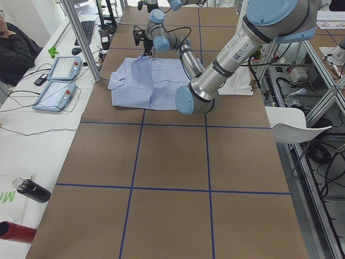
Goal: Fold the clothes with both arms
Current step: 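Lift the other sleeve with the left gripper and carry it over the shirt, then lay the sleeve across the shirt front with the left gripper and release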
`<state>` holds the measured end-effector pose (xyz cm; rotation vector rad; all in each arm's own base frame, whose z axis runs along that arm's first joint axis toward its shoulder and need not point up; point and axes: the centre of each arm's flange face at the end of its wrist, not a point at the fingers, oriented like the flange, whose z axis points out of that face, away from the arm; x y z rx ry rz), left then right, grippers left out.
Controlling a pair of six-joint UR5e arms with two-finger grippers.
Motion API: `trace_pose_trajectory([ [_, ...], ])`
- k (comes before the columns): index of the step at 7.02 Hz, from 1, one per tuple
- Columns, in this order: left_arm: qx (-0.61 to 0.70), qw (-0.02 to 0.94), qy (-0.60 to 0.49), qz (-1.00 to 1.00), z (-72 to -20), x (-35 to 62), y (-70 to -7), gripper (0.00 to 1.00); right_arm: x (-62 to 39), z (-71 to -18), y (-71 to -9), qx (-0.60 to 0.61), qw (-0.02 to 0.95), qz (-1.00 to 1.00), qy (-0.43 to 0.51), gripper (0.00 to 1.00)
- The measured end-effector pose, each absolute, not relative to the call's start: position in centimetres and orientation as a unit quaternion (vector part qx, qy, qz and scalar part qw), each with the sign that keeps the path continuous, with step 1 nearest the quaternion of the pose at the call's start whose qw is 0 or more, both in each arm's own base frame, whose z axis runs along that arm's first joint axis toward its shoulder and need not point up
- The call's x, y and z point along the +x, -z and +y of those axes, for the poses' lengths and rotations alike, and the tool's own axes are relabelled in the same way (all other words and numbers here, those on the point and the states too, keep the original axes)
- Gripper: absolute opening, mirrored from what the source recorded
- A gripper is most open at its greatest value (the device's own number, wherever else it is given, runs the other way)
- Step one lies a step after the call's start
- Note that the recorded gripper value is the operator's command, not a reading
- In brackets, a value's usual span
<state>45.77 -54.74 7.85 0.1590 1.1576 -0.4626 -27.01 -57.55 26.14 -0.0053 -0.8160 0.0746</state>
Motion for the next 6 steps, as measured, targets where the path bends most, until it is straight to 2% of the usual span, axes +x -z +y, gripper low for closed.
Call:
trace_pose_trajectory([
  [3,0.07,0.811,0.207,0.543,-53.5,47.5,-8.3,0.0,-26.9,-57.4,-27.1,-0.007,0.918,-0.394,-0.038,0.99],
  [6,0.119,0.823,0.147,0.536,-50.3,51.9,-11.2,0.0,-26.9,-57.3,-28.0,-0.011,0.919,-0.391,-0.04,0.99],
])
